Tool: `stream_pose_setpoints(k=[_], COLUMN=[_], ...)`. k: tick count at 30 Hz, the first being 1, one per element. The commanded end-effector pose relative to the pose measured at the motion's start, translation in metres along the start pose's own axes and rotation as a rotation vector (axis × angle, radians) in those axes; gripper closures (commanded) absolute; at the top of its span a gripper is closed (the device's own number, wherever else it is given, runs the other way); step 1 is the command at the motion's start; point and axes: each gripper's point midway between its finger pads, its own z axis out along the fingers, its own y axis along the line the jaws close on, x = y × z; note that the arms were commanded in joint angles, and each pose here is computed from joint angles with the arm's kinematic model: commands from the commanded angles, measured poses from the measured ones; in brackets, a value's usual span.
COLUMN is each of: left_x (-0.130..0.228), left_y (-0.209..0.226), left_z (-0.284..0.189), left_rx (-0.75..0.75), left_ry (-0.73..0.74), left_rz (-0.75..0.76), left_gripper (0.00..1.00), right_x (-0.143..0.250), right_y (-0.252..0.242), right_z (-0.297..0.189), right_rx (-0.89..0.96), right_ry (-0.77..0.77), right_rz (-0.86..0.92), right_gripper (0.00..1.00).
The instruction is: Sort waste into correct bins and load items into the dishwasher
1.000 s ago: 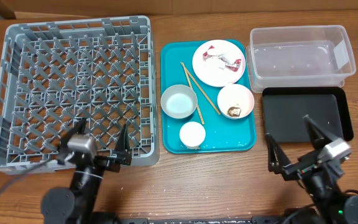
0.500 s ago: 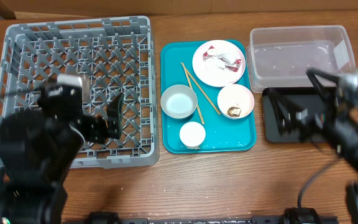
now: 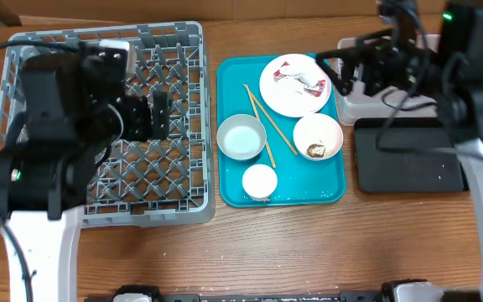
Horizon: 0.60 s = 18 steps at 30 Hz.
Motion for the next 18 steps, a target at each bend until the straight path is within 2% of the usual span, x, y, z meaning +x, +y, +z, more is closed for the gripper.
stream_pose_setpoints(k=[1, 5, 8, 13, 18], left_x=[0.001, 0.009, 0.013, 0.019, 0.034], left_y=[0.005, 0.007, 0.009, 0.012, 0.014], left_z=[0.012, 0.034, 0.047, 0.063, 0.071], left_rx=[-0.010, 0.002, 0.002, 0.003, 0.004], left_ry=[0.040, 0.106, 0.139, 0.183, 0.256], left_rz=[0.009, -0.013, -0.021, -0.028, -0.042], left_gripper=[0.00, 0.00, 0.00, 0.00, 0.00], right_x=[-0.004, 0.010, 0.012, 0.022, 0.038], right_y=[-0.005, -0.011, -0.016, -0.032, -0.045], right_z=[0.011, 0.028, 0.037, 0.064, 0.098], right_rx=[-0.016, -0.053, -0.048, 0.135, 0.403], right_ry=[0.009, 0.066, 0.075, 0.127, 0.215], right_rz=[-0.007, 0.045, 0.012, -0.045, -0.240], right_gripper=[0.00, 0.00, 0.00, 0.00, 0.00])
